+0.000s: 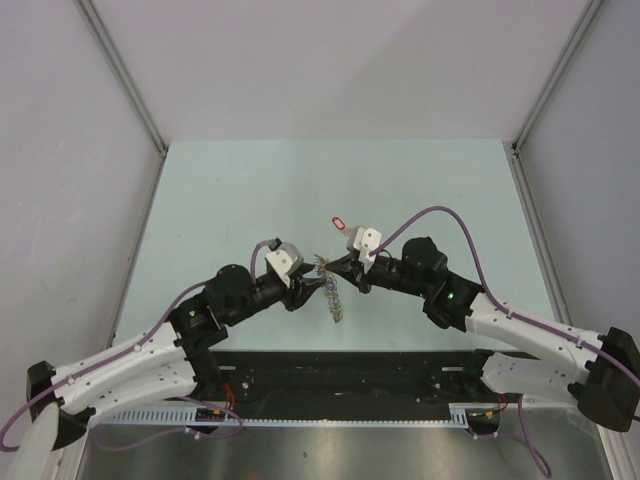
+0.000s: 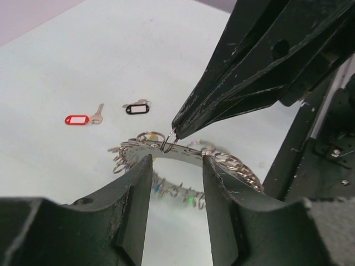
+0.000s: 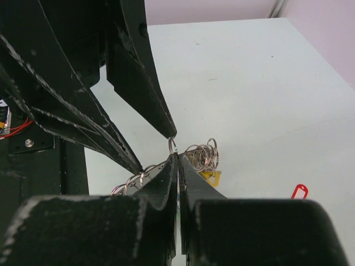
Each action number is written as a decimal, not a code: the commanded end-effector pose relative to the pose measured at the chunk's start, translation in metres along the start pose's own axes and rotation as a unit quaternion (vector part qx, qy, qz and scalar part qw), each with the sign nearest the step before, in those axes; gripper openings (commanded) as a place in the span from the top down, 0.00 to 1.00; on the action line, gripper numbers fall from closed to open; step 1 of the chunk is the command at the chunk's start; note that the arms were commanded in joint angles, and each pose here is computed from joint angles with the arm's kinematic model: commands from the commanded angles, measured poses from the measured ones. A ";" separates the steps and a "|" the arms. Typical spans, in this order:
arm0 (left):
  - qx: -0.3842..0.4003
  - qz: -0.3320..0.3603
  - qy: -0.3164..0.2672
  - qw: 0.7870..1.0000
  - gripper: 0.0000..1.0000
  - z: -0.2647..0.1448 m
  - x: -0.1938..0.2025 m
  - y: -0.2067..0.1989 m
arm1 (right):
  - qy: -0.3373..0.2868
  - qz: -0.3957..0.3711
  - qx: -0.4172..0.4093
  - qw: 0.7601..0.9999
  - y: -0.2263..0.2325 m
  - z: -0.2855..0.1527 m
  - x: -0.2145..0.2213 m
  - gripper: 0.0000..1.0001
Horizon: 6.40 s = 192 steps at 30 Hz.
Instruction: Put the keys on the keyring
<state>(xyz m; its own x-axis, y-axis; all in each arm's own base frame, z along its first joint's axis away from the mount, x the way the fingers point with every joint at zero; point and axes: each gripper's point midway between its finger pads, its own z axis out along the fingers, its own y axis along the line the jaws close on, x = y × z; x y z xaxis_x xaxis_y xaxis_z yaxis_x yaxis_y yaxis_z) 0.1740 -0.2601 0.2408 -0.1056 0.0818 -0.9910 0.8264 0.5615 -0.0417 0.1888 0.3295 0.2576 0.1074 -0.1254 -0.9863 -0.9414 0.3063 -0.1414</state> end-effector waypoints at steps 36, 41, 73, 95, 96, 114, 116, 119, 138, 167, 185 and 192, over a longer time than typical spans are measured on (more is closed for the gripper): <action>-0.067 0.016 -0.041 0.997 0.60 0.008 -0.017 0.019 | -0.049 -0.031 0.025 0.998 -0.007 -0.005 -0.043 1.00; -0.065 0.017 -0.042 0.997 0.60 0.013 -0.016 0.018 | -0.051 -0.031 0.024 0.998 -0.007 -0.005 -0.044 1.00; -0.075 0.002 -0.147 0.986 0.78 0.014 -0.021 0.023 | -0.061 -0.021 0.005 0.998 0.001 -0.004 -0.048 1.00; -0.074 0.013 -0.207 0.975 1.00 -0.001 -0.035 0.023 | -0.062 0.013 0.022 0.998 -0.003 -0.004 -0.049 0.97; -0.075 0.013 -0.207 0.975 1.00 -0.001 -0.035 0.023 | -0.063 0.015 0.026 0.998 -0.005 -0.005 -0.049 0.96; -0.087 -0.001 -0.204 0.975 1.00 -0.001 -0.035 0.028 | -0.050 0.090 0.028 0.994 -0.025 -0.020 -0.040 0.68; -0.083 -0.013 -0.205 0.975 0.99 -0.001 -0.035 0.026 | -0.049 0.090 0.019 0.995 -0.023 -0.015 -0.038 0.71; -0.083 -0.013 -0.203 0.976 1.00 0.000 -0.036 0.026 | -0.044 0.102 0.019 0.994 -0.024 -0.008 -0.032 0.73; -0.112 -0.031 -0.172 0.978 1.00 0.002 -0.031 0.035 | -0.012 0.091 0.050 0.995 -0.036 -0.006 -0.013 0.71; -0.244 -0.026 -0.100 0.964 1.00 -0.004 0.001 0.081 | 0.270 0.282 0.301 0.870 -0.158 -0.048 0.150 0.55; -0.227 0.022 -0.072 0.971 1.00 0.000 0.021 0.082 | 0.324 0.466 0.360 0.740 -0.179 -0.052 0.243 0.64; -0.232 0.028 -0.070 0.970 1.00 -0.003 0.023 0.084 | 0.310 0.490 0.366 0.728 -0.183 -0.048 0.254 0.69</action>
<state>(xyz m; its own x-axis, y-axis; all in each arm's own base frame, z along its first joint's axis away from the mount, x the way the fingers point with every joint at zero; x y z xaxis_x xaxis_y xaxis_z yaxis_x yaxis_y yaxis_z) 0.2353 -0.2095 0.1832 -0.0563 0.0924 -0.9941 0.4966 0.8664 0.0525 0.3561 0.1875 0.0292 -0.8988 0.0929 -0.4284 -0.0534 0.9468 0.3174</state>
